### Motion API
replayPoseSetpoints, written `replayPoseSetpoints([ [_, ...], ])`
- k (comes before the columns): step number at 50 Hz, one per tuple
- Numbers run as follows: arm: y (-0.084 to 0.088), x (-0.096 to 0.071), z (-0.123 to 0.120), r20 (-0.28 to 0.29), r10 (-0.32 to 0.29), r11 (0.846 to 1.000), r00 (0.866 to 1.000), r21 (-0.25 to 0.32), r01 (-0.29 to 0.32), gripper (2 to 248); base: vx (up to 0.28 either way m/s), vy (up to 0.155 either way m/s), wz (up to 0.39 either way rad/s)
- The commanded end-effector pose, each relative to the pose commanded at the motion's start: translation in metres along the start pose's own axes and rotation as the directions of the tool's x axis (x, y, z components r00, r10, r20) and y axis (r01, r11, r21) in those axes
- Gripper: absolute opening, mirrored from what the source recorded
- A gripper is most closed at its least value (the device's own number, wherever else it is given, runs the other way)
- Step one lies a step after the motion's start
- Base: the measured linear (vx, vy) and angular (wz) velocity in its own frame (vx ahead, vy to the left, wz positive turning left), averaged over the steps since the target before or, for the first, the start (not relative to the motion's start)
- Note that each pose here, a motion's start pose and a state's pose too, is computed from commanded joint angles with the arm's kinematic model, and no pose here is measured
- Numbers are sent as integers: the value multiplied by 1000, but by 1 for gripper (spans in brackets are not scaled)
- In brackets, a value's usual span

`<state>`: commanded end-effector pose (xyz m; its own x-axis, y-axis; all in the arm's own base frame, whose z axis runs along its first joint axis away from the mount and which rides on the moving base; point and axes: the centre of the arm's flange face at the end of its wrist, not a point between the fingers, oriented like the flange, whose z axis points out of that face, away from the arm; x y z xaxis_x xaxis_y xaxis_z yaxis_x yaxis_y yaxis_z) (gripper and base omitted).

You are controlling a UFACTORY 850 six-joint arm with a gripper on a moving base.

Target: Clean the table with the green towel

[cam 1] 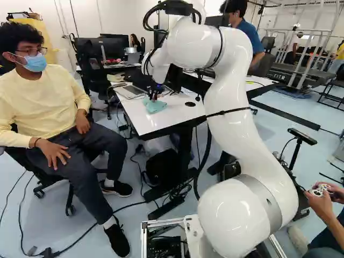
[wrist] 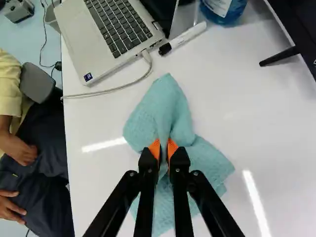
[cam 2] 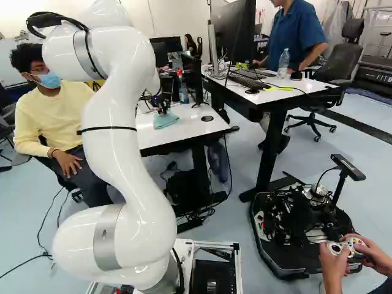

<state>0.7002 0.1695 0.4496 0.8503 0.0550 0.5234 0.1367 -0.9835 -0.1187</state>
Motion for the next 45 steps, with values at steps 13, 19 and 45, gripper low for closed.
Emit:
replayPoseSetpoints([
  [13, 0, -3, 0, 30, 0, 1000, 1000, 0, 0, 44, 0, 0, 0],
  [19, 0, -3, 0, 38, 0, 1000, 999, 0, 0, 44, 0, 0, 0],
  [45, 0, -4, 0, 40, 0, 1000, 999, 0, 0, 44, 0, 0, 0],
])
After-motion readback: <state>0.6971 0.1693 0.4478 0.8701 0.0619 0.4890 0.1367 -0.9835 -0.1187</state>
